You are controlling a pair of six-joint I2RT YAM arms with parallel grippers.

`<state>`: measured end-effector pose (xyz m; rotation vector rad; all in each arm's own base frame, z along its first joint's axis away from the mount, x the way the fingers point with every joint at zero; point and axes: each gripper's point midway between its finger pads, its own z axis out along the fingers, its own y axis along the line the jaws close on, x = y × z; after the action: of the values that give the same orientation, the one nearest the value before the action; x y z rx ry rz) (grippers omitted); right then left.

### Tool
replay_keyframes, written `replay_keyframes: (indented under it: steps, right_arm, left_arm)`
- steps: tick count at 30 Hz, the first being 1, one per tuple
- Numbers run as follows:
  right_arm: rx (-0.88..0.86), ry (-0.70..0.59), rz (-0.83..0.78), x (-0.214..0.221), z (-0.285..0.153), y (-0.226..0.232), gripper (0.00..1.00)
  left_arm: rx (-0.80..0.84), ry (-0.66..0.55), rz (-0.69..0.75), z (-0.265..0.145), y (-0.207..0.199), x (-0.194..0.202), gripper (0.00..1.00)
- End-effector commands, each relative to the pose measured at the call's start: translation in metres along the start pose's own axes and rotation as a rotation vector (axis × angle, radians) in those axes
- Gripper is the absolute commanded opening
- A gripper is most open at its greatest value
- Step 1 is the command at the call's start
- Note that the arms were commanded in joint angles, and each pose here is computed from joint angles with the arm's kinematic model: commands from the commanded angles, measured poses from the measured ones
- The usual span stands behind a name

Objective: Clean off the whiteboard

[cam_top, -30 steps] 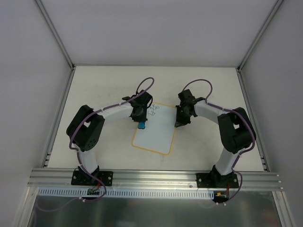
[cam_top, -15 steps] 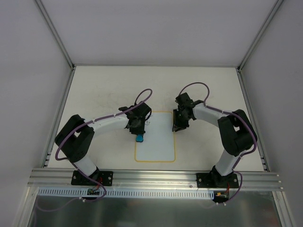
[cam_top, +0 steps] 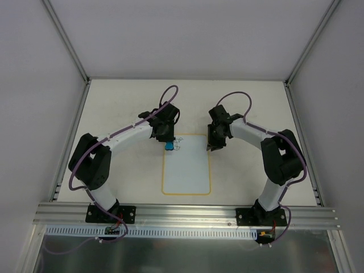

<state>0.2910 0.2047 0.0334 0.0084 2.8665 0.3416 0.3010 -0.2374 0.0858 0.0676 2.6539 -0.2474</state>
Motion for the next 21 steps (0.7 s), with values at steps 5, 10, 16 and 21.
replay_keyframes:
  steps: [5,10,16,21]
  right_arm:
    - [0.042,0.002,0.031,-0.012,0.011,-0.001,0.23]
    - [0.05,0.042,0.038,-0.002,0.022,-0.005,0.15]
    - [0.069,0.071,0.02,0.009,0.028,-0.013,0.01]
    - [0.079,0.09,0.006,0.018,0.03,-0.018,0.0]
  left_arm:
    - [-0.061,-0.005,0.046,0.015,0.011,-0.021,0.0]
    - [-0.104,0.014,0.031,0.028,0.023,-0.018,0.0]
    - [-0.15,0.035,0.04,0.044,0.032,-0.017,0.0]
    - [-0.099,0.066,0.027,0.049,0.017,-0.011,0.0]
